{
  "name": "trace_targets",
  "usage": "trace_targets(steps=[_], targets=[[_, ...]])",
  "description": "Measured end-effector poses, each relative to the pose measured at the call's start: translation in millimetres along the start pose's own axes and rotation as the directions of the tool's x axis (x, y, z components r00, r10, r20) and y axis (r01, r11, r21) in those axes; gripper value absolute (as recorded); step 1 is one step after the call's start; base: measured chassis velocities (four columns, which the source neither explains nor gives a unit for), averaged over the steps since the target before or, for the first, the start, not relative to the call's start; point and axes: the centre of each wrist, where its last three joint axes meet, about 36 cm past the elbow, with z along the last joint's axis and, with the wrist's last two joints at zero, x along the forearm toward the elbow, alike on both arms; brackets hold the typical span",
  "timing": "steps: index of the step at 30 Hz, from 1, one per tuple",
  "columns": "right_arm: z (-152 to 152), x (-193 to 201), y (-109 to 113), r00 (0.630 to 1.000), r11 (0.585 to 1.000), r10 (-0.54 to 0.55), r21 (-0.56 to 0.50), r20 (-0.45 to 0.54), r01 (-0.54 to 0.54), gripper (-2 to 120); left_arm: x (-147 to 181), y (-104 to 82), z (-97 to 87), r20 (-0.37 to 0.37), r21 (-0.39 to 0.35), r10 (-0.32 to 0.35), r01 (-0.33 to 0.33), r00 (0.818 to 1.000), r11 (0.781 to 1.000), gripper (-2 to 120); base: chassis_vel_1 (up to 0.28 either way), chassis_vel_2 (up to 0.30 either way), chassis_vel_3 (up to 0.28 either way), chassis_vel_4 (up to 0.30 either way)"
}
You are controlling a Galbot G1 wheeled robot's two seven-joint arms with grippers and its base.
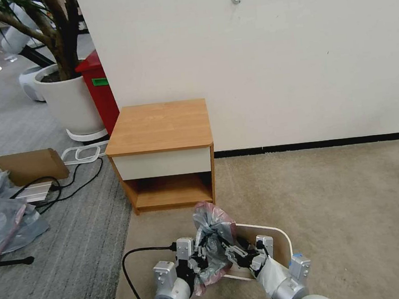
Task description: Pick up the garbage bag from the table and place it over the trash can.
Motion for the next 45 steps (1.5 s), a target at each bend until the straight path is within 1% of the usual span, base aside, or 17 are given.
trace_targets(steps=[1, 2, 4, 5, 7, 8, 9, 10, 14, 19, 22, 24, 31, 32, 35, 41, 45], targets=[[0, 0, 0, 1.000, 1.000, 0.000, 0.000, 0.000, 0.000, 51, 0, 0.0, 0.0, 0.000, 0.000, 0.000, 0.000, 1.000, 1.000, 4, 0.000, 0.000, 0.000, 0.000], [1, 0, 0, 1.000, 1.000, 0.000, 0.006, 0.004, 0.000, 47, 0, -0.3, -0.7, -0.007, 0.012, 0.000, 0.000, 1.000, 1.000, 4, 0.000, 0.000, 0.000, 0.000], [3, 1, 0, 1.000, 1.000, 0.002, 0.020, 0.014, -0.002, 36, 1, -0.9, -4.1, -0.027, 0.053, -0.001, 0.002, 1.000, 0.999, 4, 0.000, 0.000, 0.000, 0.000], [3, 1, 0, 1.000, 1.000, 0.002, 0.020, 0.014, -0.002, 36, 1, -0.9, -4.1, -0.027, 0.053, -0.001, 0.002, 1.000, 0.999, 4, 0.000, 0.000, 0.000, 0.000], [4, 2, 0, 1.000, 1.000, 0.003, 0.029, 0.023, -0.004, 27, 2, -1.4, -7.0, -0.034, 0.074, -0.001, 0.003, 0.999, 0.997, 4, 0.000, 0.000, 0.000, 0.000], [4, 2, 0, 1.000, 0.999, 0.004, 0.032, 0.025, -0.005, 24, 2, -1.3, -7.4, -0.035, 0.077, -0.001, 0.004, 0.999, 0.997, 4, 0.000, 0.000, 0.000, 0.000], [4, 2, 0, 1.000, 0.999, 0.005, 0.037, 0.030, -0.007, 18, 2, -1.2, -7.8, -0.036, 0.080, -0.003, 0.006, 0.999, 0.997, 4, 0.000, 0.000, 0.000, 0.000], [4, 2, 0, 1.000, 0.999, 0.005, 0.037, 0.030, -0.007, 18, 2, -1.2, -7.8, -0.036, 0.080, -0.003, 0.006, 0.999, 0.997, 4, 0.000, 0.000, 0.000, 0.000], [2, 4, 0, 0.999, 0.998, 0.010, 0.058, 0.047, -0.013, 1, 2, -1.7, -8.4, -0.040, 0.095, -0.012, 0.016, 0.999, 0.995, 4, 0.000, 0.000, 0.000, 0.000], [-3, 10, -3, 0.998, 0.997, 0.020, 0.079, 0.066, -0.025, 0, 1, -1.0, -9.1, -0.042, 0.104, -0.020, 0.024, 0.999, 0.994, 4, 0.000, 0.000, 0.000, 0.000], [-15, 18, -3, 0.995, 0.994, 0.025, 0.103, 0.099, -0.035, 0, 1, -0.3, -9.7, -0.040, 0.107, -0.027, 0.031, 0.999, 0.994, 4, 0.000, 0.000, 0.000, 0.000], [-18, 20, -3, 0.994, 0.994, 0.026, 0.108, 0.105, -0.037, 0, 1, -0.2, -9.6, -0.040, 0.107, -0.028, 0.032, 0.999, 0.994, 4, 0.000, 0.000, 0.000, 0.000], [-47, 38, -3, 0.983, 0.984, 0.039, 0.165, 0.177, -0.069, 0, -2, 2.1, -7.5, -0.047, 0.101, -0.046, 0.050, 0.998, 0.994, 4, 0.000, 0.000, 0.000, 0.000], [-47, 38, -3, 0.983, 0.984, 0.039, 0.165, 0.177, -0.069, 0, -2, 2.1, -7.5, -0.047, 0.101, -0.046, 0.050, 0.998, 0.994, 4, 0.000, 0.000, 0.000, 0.000], [-60, 45, -5, 0.979, 0.978, 0.042, 0.192, 0.201, -0.082, 0, -3, 2.7, -7.1, -0.048, 0.099, -0.049, 0.053, 0.998, 0.994, 4, 0.000, 0.000, 0.000, 0.000], [-75, 42, -9, 0.974, 0.974, 0.052, 0.203, 0.221, -0.098, 0, -4, 2.7, -6.7, -0.051, 0.097, -0.048, 0.053, 0.998, 0.994, 4, 0.000, 0.000, 0.000, 0.000], [-93, 31, -18, 0.974, 0.974, 0.097, 0.181, 0.207, -0.135, 0, -4, 3.5, -6.8, -0.051, 0.095, -0.047, 0.051, 0.998, 0.994, 4, 0.000, 0.000, 0.000, 0.000]])
